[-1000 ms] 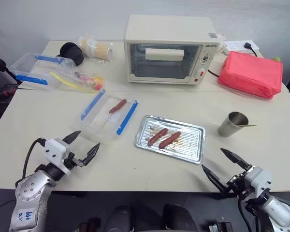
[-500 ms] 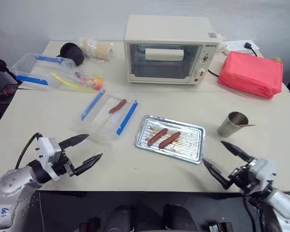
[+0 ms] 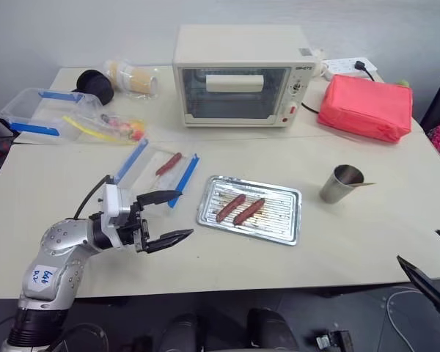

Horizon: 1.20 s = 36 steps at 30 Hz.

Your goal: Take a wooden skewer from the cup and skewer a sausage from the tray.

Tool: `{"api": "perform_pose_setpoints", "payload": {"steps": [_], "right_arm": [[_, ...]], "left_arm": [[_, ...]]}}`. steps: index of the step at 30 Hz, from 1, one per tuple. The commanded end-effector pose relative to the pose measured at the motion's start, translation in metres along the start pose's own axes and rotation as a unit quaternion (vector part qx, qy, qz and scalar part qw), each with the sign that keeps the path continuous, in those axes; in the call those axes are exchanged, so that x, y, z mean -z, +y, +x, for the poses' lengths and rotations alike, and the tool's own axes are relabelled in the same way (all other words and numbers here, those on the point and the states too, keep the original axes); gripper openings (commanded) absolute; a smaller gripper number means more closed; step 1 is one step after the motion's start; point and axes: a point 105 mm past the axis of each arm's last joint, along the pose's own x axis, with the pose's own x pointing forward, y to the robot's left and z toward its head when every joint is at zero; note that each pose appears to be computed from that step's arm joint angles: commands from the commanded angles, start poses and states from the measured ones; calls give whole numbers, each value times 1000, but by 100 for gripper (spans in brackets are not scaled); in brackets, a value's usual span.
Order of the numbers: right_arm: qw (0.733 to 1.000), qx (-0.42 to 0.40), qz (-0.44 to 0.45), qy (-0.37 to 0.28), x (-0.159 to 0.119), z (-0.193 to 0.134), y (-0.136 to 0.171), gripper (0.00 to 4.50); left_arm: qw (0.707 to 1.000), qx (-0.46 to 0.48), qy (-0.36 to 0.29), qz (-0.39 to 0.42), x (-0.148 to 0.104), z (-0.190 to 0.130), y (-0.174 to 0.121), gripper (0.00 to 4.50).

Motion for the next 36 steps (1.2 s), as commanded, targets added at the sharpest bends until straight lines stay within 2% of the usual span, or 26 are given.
{"api": "perform_pose_setpoints", "payload": {"steps": [1, 3, 8, 9, 10, 14, 21, 35, 36], "right_arm": [[997, -73, -21, 1, -31, 20, -13, 450], [990, -125, -46, 35, -37, 31, -19, 450], [969, -190, -117, 110, -54, 62, -46, 450], [965, -198, -123, 121, -54, 65, -49, 409], [961, -204, -134, 130, -53, 69, -51, 396], [951, -215, -160, 153, -51, 89, -59, 260], [939, -260, -158, 163, -49, 109, -54, 260], [936, -270, -169, 149, -43, 124, -53, 260], [936, -271, -170, 145, -44, 125, -52, 223]], "left_arm": [[1000, -2, -9, 15, -6, 4, -3, 446], [1000, -1, -10, 12, -6, 6, -6, 446], [1000, -20, -18, 7, -4, 9, -14, 446], [1000, -23, -18, 5, -4, 9, -17, 450], [999, -26, -19, 3, -3, 9, -19, 450], [999, -32, -18, -8, 0, 10, -30, 450], [999, -48, -18, -10, 0, 10, -33, 450], [998, -61, -17, -3, -1, 10, -30, 450], [998, -61, -18, -3, -1, 10, -29, 450]]}}
